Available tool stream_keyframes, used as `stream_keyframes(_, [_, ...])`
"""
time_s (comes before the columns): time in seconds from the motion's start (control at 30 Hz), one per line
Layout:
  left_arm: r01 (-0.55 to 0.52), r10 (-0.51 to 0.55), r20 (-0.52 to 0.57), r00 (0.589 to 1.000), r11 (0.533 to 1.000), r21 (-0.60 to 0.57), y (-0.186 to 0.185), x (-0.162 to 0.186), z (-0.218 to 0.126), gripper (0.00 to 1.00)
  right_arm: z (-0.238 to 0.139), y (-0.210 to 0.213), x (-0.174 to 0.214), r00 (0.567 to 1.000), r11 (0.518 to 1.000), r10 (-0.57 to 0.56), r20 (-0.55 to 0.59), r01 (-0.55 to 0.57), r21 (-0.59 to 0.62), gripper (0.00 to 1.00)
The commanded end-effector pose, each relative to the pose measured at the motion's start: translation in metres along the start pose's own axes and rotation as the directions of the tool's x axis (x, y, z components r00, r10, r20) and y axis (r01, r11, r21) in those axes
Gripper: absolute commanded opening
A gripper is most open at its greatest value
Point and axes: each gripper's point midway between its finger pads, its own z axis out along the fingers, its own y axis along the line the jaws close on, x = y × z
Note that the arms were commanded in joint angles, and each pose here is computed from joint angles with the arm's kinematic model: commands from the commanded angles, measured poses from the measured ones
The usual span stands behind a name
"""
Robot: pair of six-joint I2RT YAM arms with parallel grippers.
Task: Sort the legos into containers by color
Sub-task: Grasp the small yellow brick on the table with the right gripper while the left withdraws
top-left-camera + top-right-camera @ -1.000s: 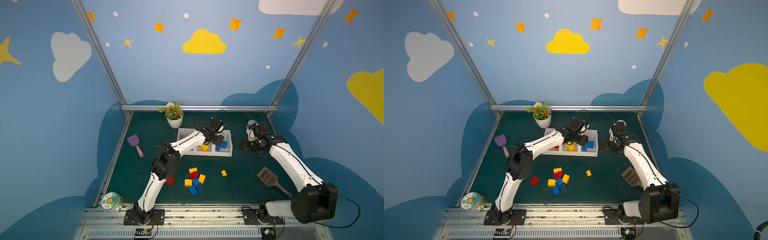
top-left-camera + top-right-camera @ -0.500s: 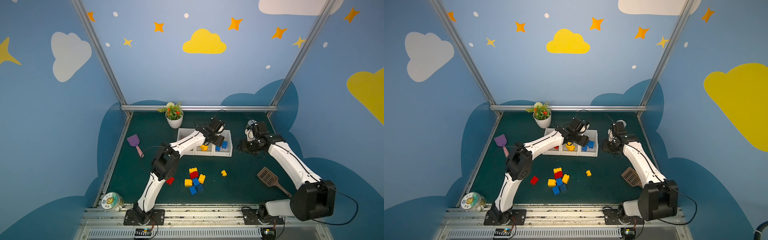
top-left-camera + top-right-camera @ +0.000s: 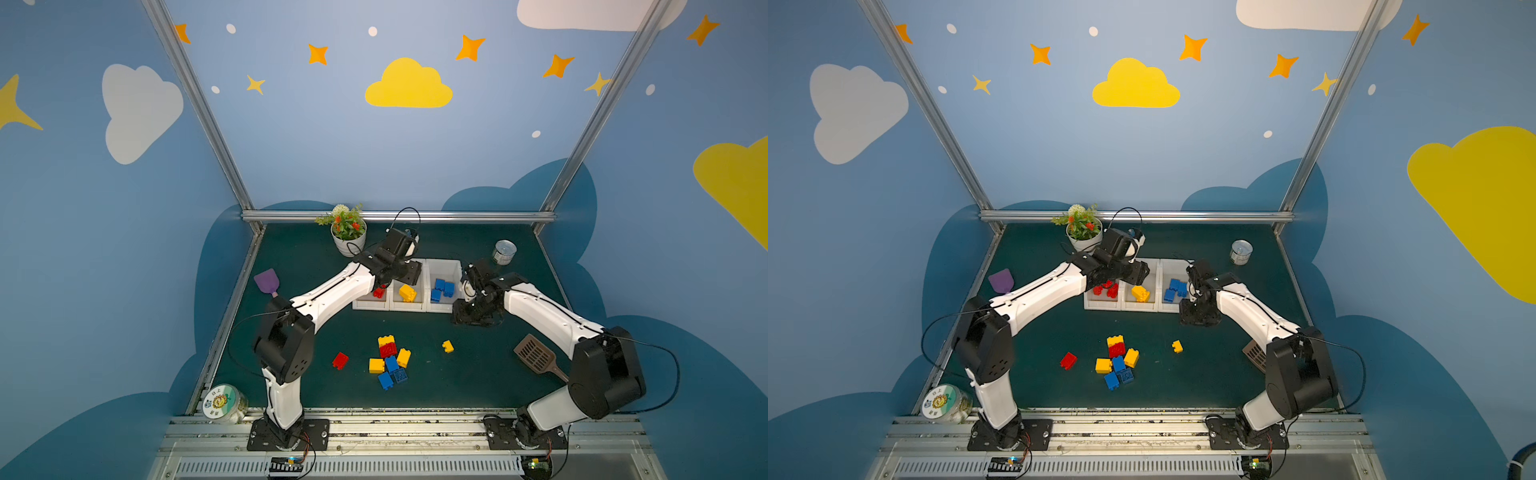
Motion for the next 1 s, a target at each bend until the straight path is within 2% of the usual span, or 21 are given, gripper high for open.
stream_keyframes(0.0, [0.066,-0.064,0.032,0.997,0.997,-0.047,0.024,0.005,-0.015,0.66,0.012,0.008,0.012,0.999,1.0,-0.004,-0.05,0.005,0.016,0.55])
stream_keyframes(0.27, [0.188,-0.185,0.037,0.982,0.975,-0.122,0.068,0.047,-0.046,0.67,0.038,0.011,0.042,0.986,0.994,-0.047,-0.161,0.062,0.089,0.53])
stream_keyframes(0.6, [0.239,-0.24,0.011,0.971,0.958,-0.157,0.078,0.079,-0.055,0.67,0.057,0.008,0.053,0.972,0.983,-0.076,-0.221,0.11,0.144,0.46])
stream_keyframes(0.97, [0.242,-0.246,0.002,0.969,0.953,-0.182,0.082,0.088,-0.062,0.67,0.068,0.017,0.059,0.963,0.973,-0.112,-0.246,0.156,0.168,0.19])
